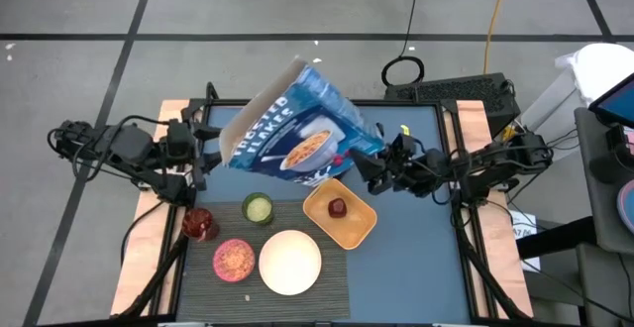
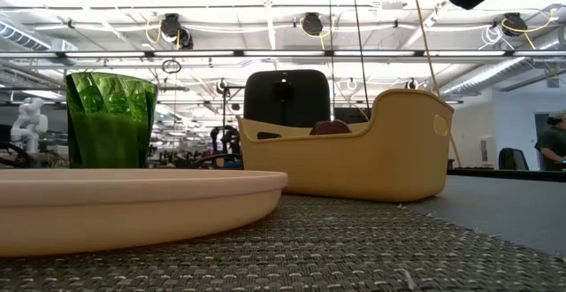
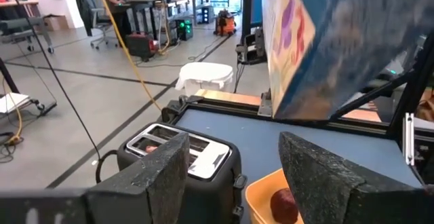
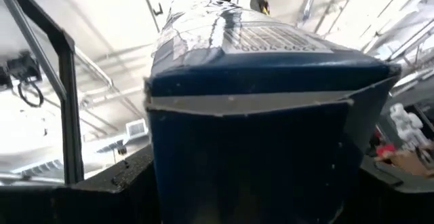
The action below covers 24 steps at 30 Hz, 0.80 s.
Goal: Arrange a breakfast setting
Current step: Pour the cereal from the blue cereal box into the red bowl
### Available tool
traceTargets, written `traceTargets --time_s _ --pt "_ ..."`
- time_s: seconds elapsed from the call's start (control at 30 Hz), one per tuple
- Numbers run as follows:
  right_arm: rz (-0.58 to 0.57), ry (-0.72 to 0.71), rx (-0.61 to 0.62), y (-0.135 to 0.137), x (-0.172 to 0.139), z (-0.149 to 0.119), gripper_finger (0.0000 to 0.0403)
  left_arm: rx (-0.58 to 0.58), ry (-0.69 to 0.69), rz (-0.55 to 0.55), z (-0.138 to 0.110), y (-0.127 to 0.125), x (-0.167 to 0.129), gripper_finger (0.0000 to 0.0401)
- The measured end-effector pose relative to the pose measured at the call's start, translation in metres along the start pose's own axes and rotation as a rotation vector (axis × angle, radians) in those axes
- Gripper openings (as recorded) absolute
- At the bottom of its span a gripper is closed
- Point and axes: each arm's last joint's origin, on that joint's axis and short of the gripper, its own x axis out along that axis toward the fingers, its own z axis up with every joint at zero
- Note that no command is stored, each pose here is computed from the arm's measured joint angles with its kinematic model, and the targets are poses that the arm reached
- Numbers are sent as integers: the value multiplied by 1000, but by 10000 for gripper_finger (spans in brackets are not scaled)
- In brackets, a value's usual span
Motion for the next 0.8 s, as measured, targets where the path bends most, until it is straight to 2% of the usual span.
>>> traceTargets --time_s 0.27,0.5,0.8 --pt "0 -45 7 -1 1 7 292 -11 4 1 1 -12 16 234" --pt "-1 -50 7 -2 1 8 293 120 41 3 -4 -26 35 238" --pt "0 -53 5 -2 1 9 293 112 59 74 -8 -32 67 310"
